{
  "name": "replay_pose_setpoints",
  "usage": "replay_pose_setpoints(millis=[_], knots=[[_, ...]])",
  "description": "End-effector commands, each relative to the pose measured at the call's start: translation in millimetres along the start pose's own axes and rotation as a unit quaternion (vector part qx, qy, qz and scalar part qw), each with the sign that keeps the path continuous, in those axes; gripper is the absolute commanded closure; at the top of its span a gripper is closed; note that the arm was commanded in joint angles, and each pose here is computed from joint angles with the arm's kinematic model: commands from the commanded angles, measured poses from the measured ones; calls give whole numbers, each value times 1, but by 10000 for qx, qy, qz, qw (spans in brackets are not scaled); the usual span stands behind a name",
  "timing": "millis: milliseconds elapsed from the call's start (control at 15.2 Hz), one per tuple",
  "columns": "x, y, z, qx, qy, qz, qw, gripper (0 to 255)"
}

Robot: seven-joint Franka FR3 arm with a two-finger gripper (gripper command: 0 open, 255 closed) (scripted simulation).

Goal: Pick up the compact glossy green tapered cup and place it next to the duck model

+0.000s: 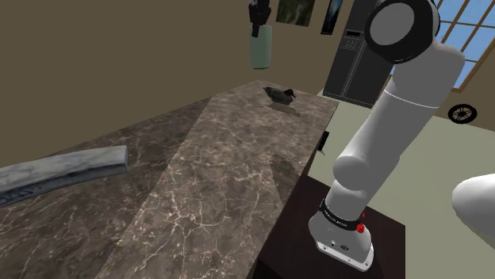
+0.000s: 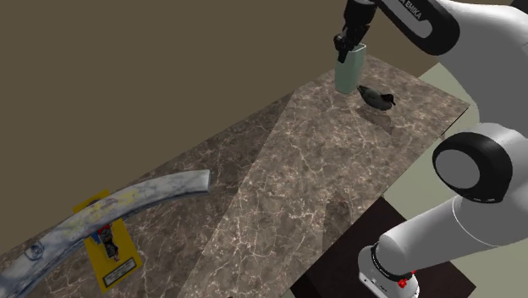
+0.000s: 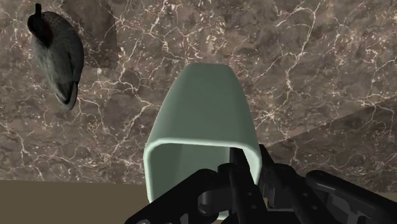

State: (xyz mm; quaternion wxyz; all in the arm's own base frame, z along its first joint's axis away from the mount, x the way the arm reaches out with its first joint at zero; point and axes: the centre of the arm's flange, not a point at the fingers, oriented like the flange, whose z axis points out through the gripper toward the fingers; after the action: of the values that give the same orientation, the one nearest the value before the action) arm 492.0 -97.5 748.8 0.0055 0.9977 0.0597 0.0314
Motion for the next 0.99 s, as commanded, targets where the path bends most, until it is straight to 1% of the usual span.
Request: replay_pose_setpoints(millis=[0,660,726,924], knots=[[4,28,-1,-3,3,-6,10000,255],[11,159,1,-4,3,-6,10000,255],[11,166,1,-3,3,-6,10000,255],[10,165,17,-3,3,-6,10000,255]])
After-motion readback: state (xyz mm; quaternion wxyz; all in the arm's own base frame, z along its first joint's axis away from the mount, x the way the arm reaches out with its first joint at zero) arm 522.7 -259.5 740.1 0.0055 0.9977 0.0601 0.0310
